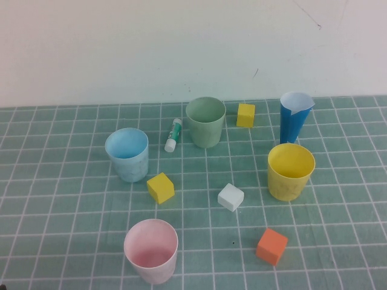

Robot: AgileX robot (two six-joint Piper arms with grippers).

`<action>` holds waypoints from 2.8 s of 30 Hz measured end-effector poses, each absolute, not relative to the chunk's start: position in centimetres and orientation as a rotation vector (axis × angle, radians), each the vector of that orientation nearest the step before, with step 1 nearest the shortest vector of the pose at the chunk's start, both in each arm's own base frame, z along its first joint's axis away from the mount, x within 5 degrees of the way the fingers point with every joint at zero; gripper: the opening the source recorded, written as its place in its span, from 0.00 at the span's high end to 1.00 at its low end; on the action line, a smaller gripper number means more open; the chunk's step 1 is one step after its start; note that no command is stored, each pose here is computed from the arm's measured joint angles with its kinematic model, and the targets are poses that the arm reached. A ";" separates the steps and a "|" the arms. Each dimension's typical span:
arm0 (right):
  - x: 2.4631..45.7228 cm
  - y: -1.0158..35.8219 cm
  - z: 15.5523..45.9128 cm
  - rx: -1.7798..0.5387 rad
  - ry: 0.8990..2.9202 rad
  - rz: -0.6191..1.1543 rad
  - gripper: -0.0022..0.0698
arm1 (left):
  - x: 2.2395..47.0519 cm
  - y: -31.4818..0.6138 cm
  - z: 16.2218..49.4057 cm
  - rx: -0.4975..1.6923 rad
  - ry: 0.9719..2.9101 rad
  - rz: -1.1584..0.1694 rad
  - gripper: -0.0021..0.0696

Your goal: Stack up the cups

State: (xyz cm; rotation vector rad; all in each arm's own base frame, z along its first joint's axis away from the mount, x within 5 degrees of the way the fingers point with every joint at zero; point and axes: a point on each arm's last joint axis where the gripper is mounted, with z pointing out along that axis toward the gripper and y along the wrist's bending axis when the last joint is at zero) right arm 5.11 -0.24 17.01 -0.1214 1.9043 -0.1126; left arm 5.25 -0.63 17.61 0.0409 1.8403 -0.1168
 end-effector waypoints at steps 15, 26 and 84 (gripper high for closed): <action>5.1 -0.2 17.0 -0.121 1.904 -0.113 0.97 | 5.3 -0.6 17.6 0.041 1.836 -0.117 0.97; 5.1 -0.2 17.0 -0.121 1.904 -0.113 0.97 | 5.3 -0.6 17.6 0.041 1.836 -0.117 0.97; 5.0 0.7 23.1 -0.225 1.175 -0.181 0.97 | 5.0 -0.2 23.2 -0.014 1.210 -0.115 0.97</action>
